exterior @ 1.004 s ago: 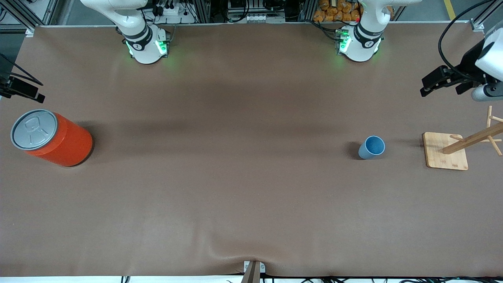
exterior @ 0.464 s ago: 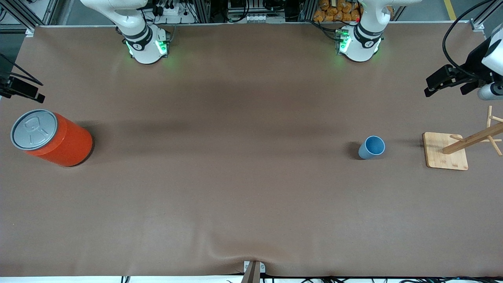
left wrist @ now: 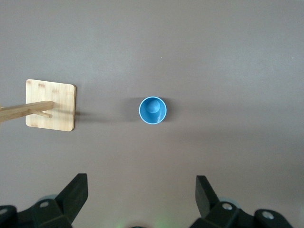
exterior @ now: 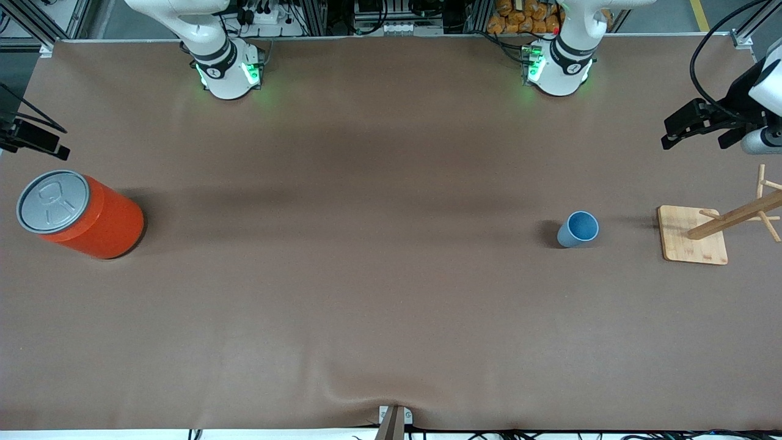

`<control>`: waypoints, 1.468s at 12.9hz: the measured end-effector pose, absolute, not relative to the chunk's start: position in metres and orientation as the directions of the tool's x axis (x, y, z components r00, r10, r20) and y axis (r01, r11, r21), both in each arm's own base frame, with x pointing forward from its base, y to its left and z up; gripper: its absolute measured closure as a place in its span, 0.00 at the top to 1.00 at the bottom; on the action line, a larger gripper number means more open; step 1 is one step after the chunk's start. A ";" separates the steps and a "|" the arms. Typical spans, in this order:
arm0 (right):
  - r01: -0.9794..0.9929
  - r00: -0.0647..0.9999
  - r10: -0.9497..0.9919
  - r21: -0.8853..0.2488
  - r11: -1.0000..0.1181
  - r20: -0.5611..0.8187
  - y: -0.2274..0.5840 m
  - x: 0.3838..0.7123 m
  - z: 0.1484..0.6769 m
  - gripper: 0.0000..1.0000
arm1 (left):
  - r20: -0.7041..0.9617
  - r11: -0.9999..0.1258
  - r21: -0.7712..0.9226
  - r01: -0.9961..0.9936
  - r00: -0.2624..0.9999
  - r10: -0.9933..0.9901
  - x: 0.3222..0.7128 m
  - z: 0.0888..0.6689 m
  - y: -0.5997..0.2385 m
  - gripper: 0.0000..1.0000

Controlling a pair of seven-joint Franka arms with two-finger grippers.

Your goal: Flip cup

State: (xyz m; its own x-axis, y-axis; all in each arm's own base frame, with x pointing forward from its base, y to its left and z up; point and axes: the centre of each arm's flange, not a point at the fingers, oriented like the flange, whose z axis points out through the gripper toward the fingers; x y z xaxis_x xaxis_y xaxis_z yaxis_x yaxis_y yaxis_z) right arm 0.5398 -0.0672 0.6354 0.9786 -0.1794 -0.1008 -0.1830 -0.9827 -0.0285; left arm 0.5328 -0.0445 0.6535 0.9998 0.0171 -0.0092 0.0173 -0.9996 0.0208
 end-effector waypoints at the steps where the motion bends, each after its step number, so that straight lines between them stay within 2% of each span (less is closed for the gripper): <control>1: -0.183 0.979 -0.179 -0.028 -0.983 -0.101 -0.067 0.540 0.635 1.00 | -0.010 -1.000 0.021 0.017 1.000 0.017 0.533 0.653 -0.044 1.00; 19: -0.183 0.979 -0.179 -0.028 -0.983 -0.101 -0.067 0.540 0.635 1.00 | -0.031 -1.000 0.019 0.024 0.999 0.024 0.538 0.642 -0.041 1.00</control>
State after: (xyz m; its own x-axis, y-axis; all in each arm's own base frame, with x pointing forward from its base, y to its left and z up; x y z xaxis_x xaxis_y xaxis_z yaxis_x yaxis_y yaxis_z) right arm 0.5398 -0.0672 0.6354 0.9786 -0.1794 -0.1008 -0.1830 -0.9827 -0.0285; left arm 0.5380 -0.0409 0.6422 0.9992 0.0236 -0.0314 0.0242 -0.9995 0.0192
